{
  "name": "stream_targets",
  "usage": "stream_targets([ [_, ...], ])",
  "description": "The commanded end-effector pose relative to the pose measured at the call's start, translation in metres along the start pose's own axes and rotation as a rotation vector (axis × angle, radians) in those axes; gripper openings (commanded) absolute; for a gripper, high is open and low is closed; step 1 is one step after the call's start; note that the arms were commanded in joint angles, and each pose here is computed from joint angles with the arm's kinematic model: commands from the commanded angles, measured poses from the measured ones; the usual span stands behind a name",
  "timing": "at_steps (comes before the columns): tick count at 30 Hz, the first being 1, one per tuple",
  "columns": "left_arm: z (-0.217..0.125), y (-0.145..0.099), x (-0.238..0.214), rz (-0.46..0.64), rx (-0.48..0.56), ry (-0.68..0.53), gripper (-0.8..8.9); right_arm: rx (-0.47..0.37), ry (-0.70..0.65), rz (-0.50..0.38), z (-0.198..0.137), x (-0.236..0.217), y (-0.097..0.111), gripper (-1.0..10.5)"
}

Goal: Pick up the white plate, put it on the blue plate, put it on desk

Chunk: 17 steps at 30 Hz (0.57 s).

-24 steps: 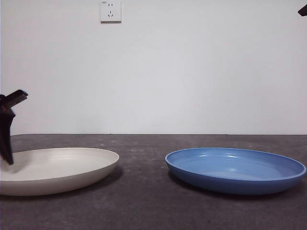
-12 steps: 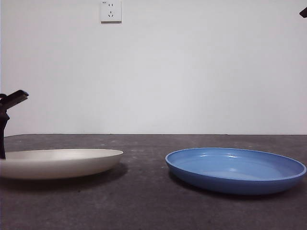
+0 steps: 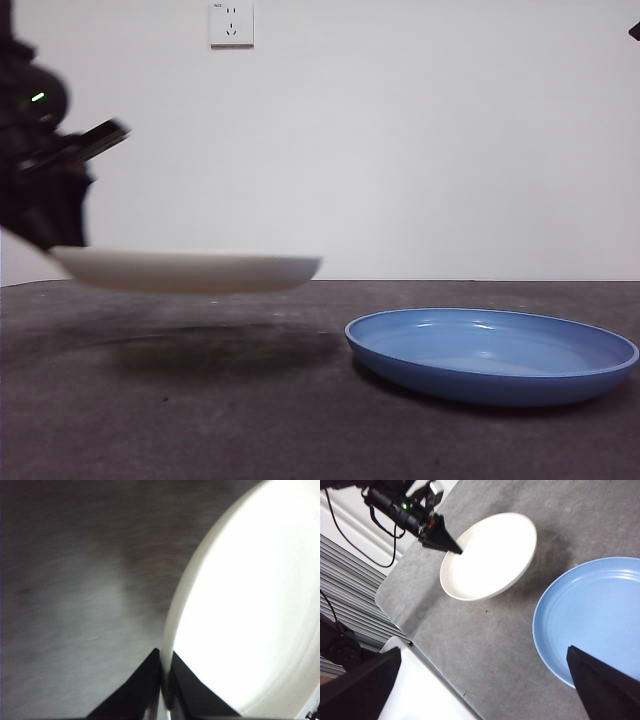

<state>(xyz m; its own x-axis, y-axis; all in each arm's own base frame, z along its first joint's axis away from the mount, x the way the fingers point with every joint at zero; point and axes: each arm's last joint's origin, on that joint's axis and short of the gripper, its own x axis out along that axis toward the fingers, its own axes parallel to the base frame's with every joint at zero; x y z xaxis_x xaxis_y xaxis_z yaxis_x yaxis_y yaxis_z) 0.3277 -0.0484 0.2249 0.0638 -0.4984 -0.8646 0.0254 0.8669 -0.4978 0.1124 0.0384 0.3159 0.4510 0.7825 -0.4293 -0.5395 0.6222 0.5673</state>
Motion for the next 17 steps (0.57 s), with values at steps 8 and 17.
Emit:
stream_targets([
  [8,-0.005,-0.087,0.026,-0.060,0.164,-0.001,0.09,-0.019,-0.011,-0.159,0.006,-0.013,0.010,6.8],
  [17,-0.004,-0.130,0.059,-0.086,0.228,0.041,0.09,-0.098,-0.016,-0.311,0.013,-0.042,0.034,6.8],
])
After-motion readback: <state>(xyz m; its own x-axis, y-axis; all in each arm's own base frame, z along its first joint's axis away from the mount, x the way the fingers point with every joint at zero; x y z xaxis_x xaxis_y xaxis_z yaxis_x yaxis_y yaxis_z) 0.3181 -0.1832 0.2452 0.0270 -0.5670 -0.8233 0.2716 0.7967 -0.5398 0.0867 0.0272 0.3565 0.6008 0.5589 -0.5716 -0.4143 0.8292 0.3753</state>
